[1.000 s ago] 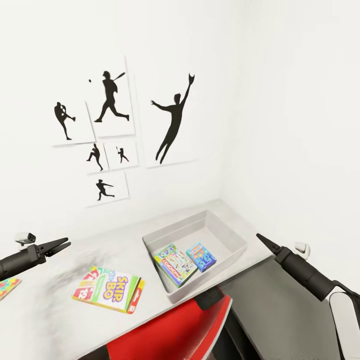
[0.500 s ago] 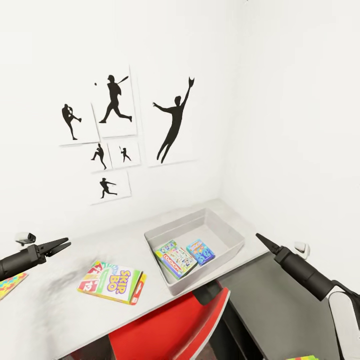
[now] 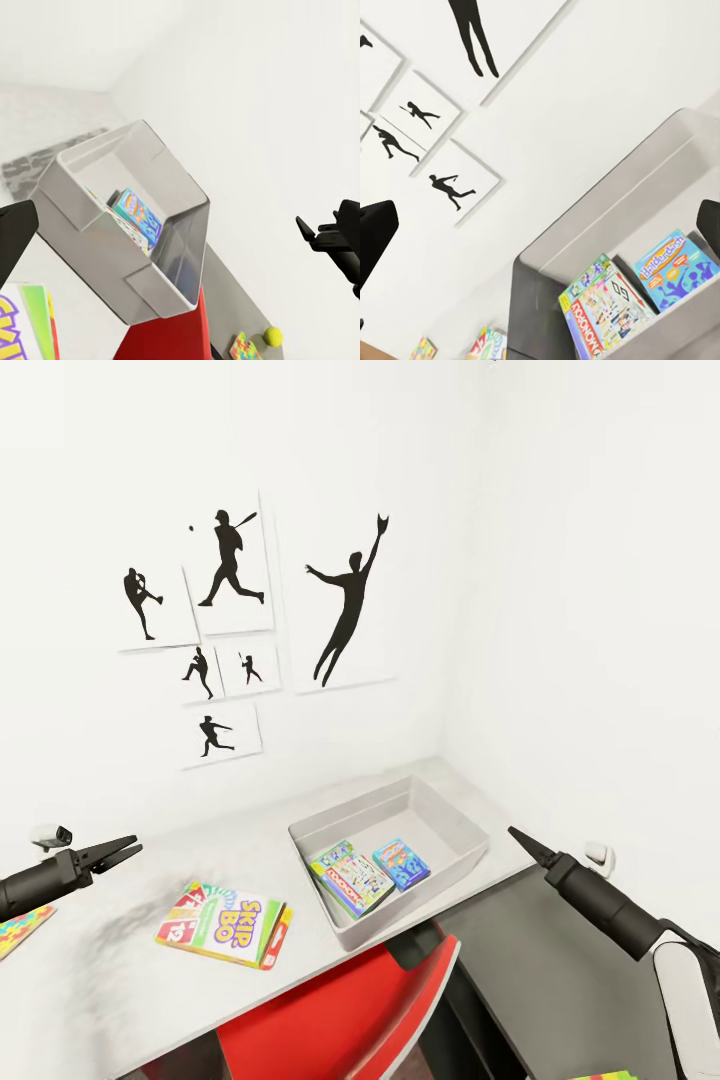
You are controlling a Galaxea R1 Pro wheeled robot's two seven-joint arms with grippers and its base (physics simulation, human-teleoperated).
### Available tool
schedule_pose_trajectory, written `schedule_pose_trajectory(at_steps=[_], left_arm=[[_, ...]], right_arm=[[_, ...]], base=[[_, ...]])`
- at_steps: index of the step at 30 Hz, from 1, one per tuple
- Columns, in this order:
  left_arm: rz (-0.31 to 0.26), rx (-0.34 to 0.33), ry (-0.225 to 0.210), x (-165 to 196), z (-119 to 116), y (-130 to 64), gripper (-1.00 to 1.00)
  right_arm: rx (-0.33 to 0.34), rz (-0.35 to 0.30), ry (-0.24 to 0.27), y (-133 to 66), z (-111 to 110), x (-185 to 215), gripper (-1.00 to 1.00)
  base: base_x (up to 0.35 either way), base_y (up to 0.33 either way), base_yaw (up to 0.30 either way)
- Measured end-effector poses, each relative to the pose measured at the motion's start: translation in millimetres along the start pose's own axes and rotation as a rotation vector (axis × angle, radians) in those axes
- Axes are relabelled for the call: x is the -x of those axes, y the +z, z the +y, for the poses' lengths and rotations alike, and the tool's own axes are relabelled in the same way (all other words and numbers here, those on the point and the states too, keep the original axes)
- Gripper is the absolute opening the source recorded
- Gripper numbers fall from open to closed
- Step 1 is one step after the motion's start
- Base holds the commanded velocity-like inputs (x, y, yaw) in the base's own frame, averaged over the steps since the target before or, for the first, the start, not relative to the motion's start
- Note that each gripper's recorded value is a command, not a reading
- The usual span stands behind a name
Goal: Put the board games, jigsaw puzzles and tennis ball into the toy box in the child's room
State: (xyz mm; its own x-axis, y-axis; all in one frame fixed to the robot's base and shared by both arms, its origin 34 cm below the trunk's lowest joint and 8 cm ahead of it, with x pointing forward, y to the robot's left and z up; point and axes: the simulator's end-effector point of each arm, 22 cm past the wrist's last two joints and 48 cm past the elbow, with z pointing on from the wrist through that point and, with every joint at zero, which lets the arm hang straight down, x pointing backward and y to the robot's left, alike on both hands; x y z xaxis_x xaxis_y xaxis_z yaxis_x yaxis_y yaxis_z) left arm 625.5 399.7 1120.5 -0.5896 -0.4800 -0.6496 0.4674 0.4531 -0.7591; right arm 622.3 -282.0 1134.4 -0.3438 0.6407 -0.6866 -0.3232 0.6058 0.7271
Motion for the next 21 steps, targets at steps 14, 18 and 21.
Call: schedule_pose_trajectory(at_steps=[14, 18, 21], left_arm=[[0.001, -0.003, -0.002, -1.0, -0.3, 1.4, 1.00], [0.001, -0.004, -0.003, -1.4, -0.3, 1.9, 1.00], [0.001, -0.004, -0.003, -1.6, -0.3, 2.0, 1.00]], right_arm=[[0.006, 0.010, -0.001, 2.5, 2.6, -3.7, 1.00], [0.009, 0.011, -0.001, 3.1, 3.5, -4.2, 1.00], [0.009, 0.012, -0.001, 3.2, 3.6, -4.3, 1.00]], base=[[0.000, 0.000, 0.000], [0.000, 0.000, 0.019], [0.000, 0.000, 0.154]])
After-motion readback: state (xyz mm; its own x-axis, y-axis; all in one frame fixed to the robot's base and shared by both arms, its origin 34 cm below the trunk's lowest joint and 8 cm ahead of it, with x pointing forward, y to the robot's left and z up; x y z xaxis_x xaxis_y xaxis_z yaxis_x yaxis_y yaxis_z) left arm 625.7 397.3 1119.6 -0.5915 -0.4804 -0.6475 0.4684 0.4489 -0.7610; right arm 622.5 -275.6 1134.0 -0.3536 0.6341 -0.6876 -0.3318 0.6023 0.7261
